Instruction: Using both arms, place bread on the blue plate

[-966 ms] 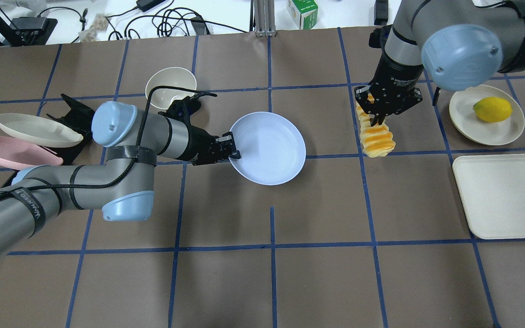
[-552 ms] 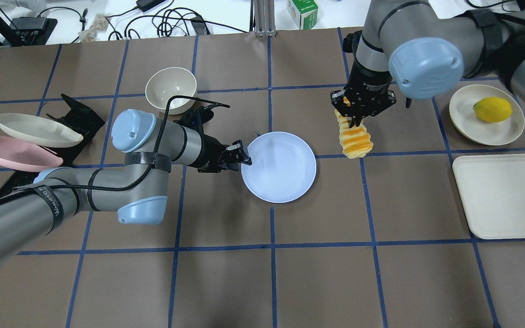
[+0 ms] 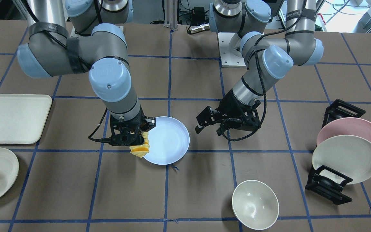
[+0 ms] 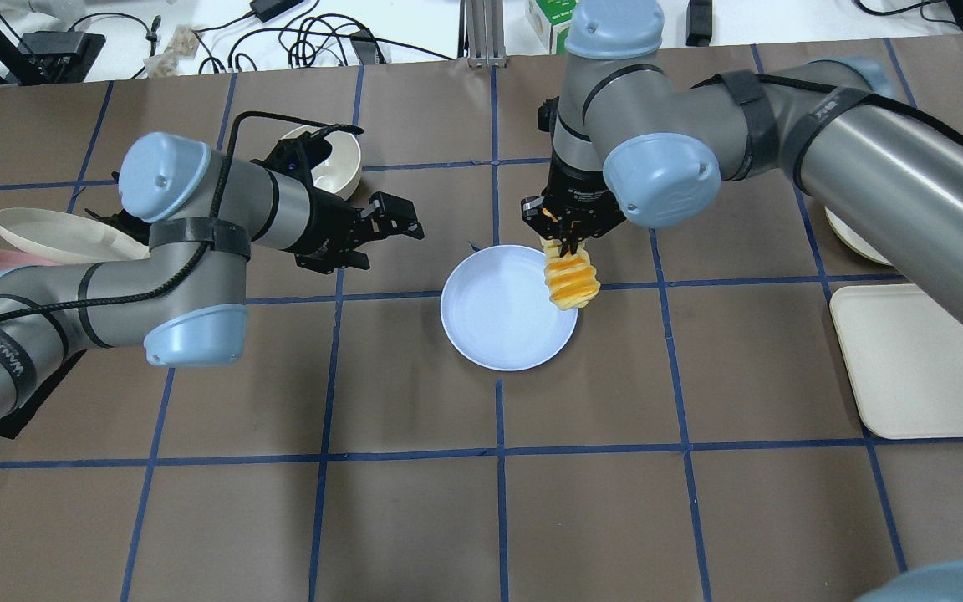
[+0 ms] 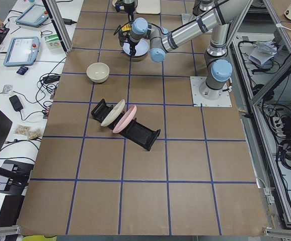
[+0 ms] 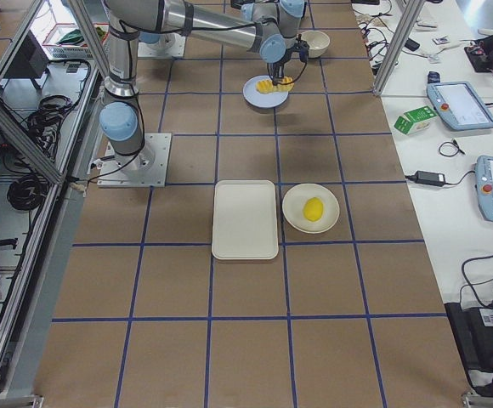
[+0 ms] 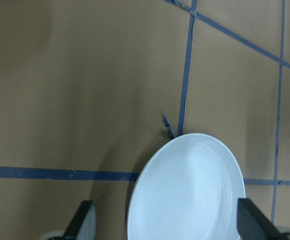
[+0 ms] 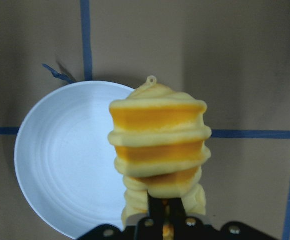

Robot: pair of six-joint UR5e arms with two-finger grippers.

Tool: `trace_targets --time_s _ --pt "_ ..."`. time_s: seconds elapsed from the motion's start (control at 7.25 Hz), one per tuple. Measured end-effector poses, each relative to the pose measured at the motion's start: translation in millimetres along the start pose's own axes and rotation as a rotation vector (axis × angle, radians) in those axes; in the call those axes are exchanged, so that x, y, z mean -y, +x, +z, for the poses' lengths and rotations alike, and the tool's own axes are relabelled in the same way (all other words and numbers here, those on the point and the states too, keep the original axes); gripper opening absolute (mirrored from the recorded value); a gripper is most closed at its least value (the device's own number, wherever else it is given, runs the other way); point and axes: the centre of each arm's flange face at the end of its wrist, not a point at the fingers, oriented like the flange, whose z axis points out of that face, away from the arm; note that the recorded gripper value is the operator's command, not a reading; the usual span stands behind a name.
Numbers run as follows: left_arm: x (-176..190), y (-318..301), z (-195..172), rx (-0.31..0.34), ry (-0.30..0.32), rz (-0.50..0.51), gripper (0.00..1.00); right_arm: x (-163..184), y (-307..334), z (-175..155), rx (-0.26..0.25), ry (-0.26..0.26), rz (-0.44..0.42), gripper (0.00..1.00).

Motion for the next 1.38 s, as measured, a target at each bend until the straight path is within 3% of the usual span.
trace_targets --time_s 0.28,0.41,0.55,0.69,0.83,1.1,1.38 --pt "18.4 16.9 -71.3 0.175 -0.063 -0.008 1.00 -2.4 -31.7 27.4 0.038 0.000 0.049 0.00" --pt "24.6 28.3 -111.0 0.272 -0.093 -0.010 1.00 -4.6 -43.7 40.8 0.042 -0.005 0.055 0.06" --pt "25.5 37.5 -142.7 0.358 -0.118 -0.008 1.00 -7.6 -48.7 52.5 0.040 -0.018 0.057 0.23" --pt "22.5 47.9 -164.7 0.405 -0.128 0.003 1.00 -12.3 -48.5 63.9 0.035 -0.037 0.059 0.80" --pt "15.1 63.0 -176.9 0.427 -0.120 0.036 1.00 -16.6 -46.7 72.0 0.032 -0.049 0.062 1.00" --pt "1.1 87.4 -187.0 0.522 -0.071 0.176 1.00 -19.8 -45.5 75.8 0.033 -0.045 0.063 1.00" --pt "9.7 80.7 -199.1 0.532 -0.064 0.300 1.00 -19.3 -44.9 67.6 0.036 -0.031 0.063 1.00"
